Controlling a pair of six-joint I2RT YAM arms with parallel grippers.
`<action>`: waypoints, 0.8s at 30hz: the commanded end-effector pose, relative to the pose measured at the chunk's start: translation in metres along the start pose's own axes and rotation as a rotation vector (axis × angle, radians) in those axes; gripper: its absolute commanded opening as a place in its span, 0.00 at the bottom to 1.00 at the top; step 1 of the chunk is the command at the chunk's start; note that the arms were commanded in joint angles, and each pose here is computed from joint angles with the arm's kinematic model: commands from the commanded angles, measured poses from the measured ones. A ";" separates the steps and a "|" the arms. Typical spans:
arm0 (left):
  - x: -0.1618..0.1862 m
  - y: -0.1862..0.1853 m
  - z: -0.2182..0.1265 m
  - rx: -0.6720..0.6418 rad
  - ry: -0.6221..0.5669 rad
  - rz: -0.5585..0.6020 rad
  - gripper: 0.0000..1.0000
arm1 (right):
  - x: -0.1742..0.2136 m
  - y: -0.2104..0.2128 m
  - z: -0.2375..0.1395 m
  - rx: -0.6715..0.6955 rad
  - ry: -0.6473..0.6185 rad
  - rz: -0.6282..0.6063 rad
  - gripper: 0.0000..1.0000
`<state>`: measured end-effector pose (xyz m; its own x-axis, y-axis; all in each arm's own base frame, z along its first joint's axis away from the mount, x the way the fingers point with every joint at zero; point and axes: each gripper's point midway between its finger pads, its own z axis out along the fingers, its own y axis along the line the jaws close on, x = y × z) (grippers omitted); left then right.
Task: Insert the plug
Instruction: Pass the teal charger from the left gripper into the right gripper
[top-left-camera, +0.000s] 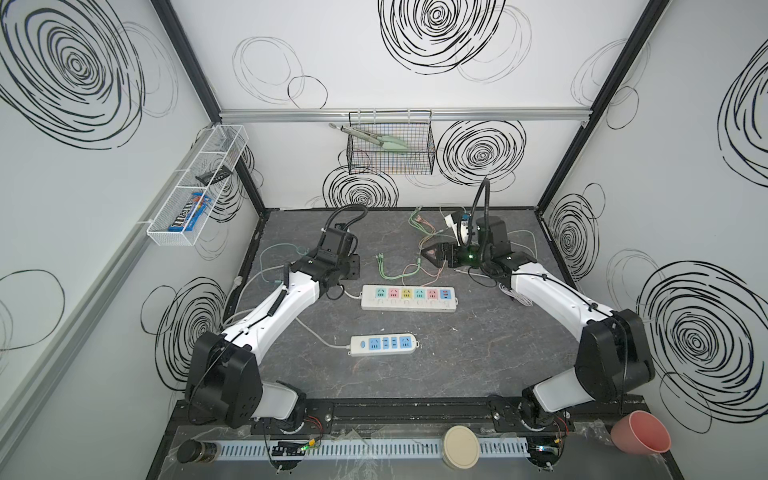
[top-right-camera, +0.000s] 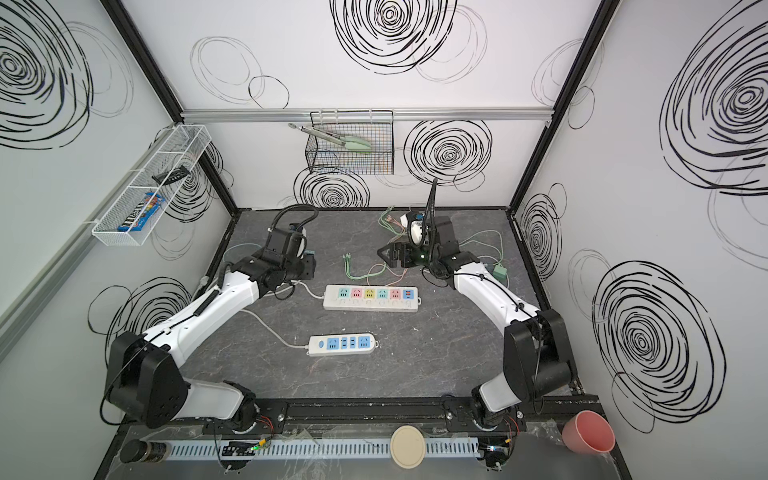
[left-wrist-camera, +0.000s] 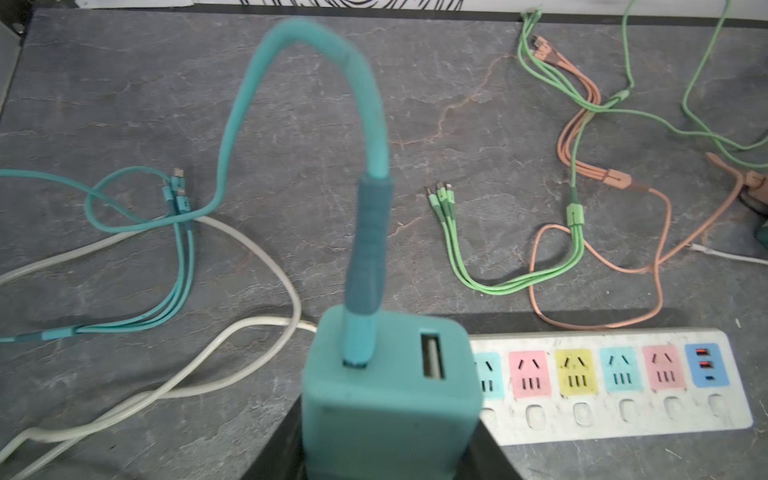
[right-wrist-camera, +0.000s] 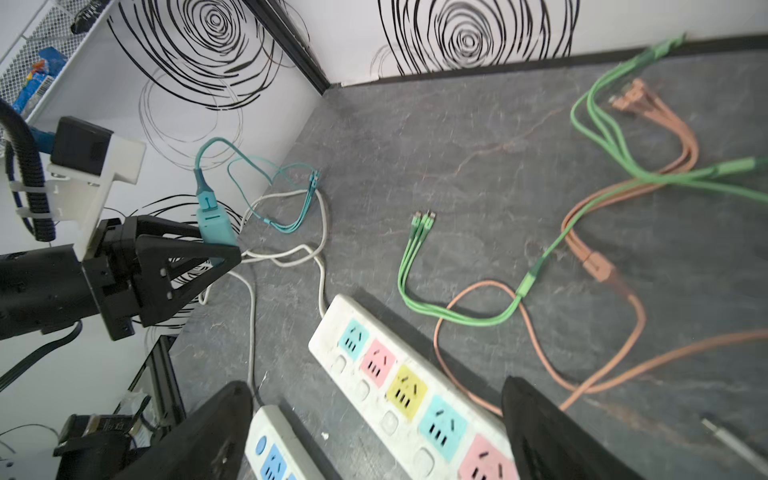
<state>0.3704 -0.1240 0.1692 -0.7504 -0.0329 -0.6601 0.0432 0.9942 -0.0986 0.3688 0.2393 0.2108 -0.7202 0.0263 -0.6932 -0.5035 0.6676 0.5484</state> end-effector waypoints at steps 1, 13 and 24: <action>-0.017 -0.033 0.002 0.086 -0.113 0.046 0.00 | 0.004 0.013 -0.012 -0.036 -0.010 0.024 0.97; -0.007 -0.113 -0.020 0.288 -0.279 0.446 0.00 | 0.018 0.016 -0.032 0.008 -0.016 0.066 0.99; 0.000 -0.147 -0.019 0.258 -0.425 0.815 0.00 | 0.025 0.053 -0.049 -0.157 0.028 0.042 0.84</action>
<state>0.3353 -0.2653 0.1743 -0.2556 0.5507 -0.7946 0.6531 0.7043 0.2781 0.3152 0.2339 0.2420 -0.7350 0.0562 -0.6757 -0.5222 0.5888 0.6170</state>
